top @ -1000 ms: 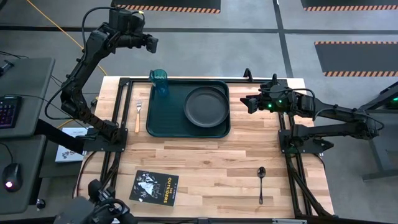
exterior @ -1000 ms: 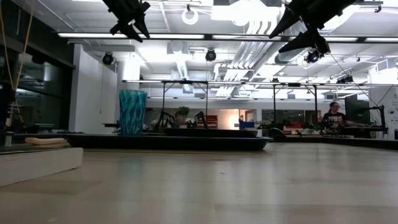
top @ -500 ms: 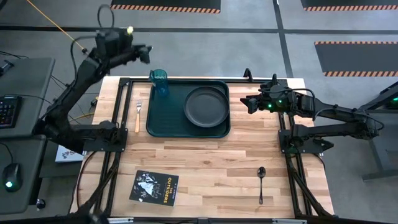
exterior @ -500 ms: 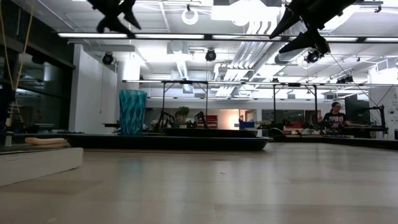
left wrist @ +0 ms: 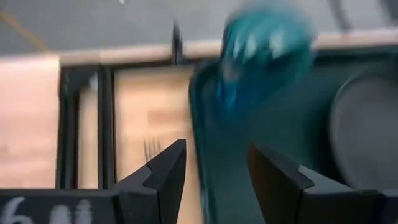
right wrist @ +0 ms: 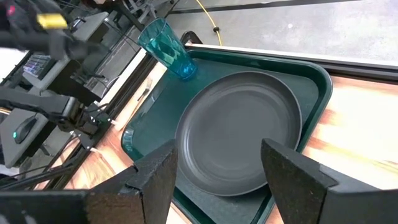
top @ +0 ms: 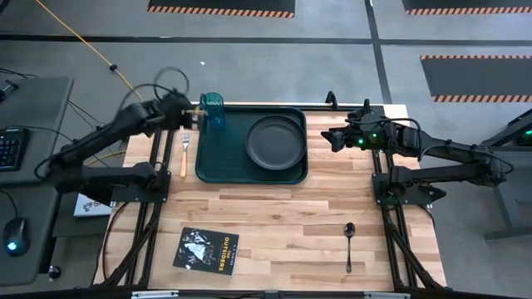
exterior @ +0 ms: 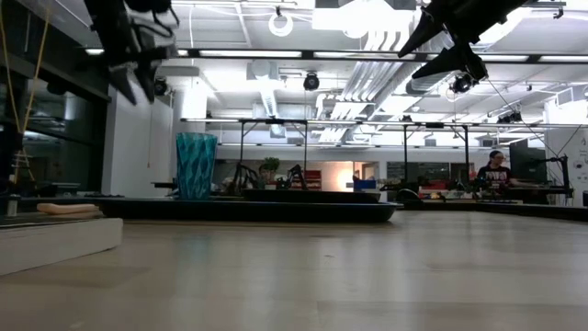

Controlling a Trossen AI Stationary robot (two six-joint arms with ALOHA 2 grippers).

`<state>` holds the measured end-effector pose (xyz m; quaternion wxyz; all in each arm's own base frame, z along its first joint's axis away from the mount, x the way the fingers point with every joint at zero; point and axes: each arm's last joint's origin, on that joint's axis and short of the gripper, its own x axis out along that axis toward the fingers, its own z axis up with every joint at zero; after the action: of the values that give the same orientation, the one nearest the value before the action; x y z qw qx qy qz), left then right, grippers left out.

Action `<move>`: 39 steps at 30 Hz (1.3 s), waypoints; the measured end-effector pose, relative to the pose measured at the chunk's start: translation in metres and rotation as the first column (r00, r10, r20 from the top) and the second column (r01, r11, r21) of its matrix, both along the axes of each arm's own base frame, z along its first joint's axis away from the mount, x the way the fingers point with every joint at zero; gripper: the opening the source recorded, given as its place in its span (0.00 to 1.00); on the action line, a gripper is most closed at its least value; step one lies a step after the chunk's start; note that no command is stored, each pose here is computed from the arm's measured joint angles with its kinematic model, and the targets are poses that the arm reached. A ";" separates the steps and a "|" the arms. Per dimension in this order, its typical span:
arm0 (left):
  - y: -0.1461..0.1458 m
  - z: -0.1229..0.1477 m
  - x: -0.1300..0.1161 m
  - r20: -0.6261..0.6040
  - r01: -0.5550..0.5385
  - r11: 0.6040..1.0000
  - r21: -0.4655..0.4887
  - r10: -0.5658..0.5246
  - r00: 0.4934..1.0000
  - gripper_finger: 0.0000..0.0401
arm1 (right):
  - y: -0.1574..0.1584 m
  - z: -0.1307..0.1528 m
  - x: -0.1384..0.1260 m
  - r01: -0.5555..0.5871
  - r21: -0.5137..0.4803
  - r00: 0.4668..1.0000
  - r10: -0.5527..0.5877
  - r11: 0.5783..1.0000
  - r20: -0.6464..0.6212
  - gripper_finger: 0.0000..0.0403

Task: Pick and place plate/cup/fork/spoon on tray
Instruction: Put the light orange fork on the dark green tray to the bottom of the blue cup

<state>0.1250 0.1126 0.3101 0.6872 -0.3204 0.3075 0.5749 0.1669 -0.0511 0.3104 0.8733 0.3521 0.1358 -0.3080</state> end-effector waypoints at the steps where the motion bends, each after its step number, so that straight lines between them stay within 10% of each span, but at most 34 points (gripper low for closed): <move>1: -0.001 -0.010 0.001 -0.019 -0.005 1.000 -0.030 0.004 1.000 0.39 | 0.000 0.000 0.000 0.000 0.000 1.000 0.000 1.000 0.000 0.55; 9: -0.009 -0.027 0.002 0.046 -0.024 0.999 -0.038 0.026 0.999 0.39 | 0.000 -0.001 -0.001 0.000 0.004 1.000 0.000 1.000 -0.015 0.55; 19: -0.022 -0.107 -0.006 -0.068 -0.173 0.941 -0.291 0.160 0.985 0.39 | -0.001 -0.001 -0.001 0.026 -0.010 0.999 -0.026 1.000 -0.019 0.55; 39: -0.019 -0.181 -0.007 -0.205 -0.304 0.900 -0.313 0.248 0.947 0.39 | -0.001 -0.001 -0.001 0.025 -0.009 1.000 -0.025 1.000 -0.018 0.55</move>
<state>0.1177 0.0940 0.1295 0.5057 -0.4275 0.4078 0.6287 0.1658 -0.0516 0.3092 0.8696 0.3473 0.1379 -0.3226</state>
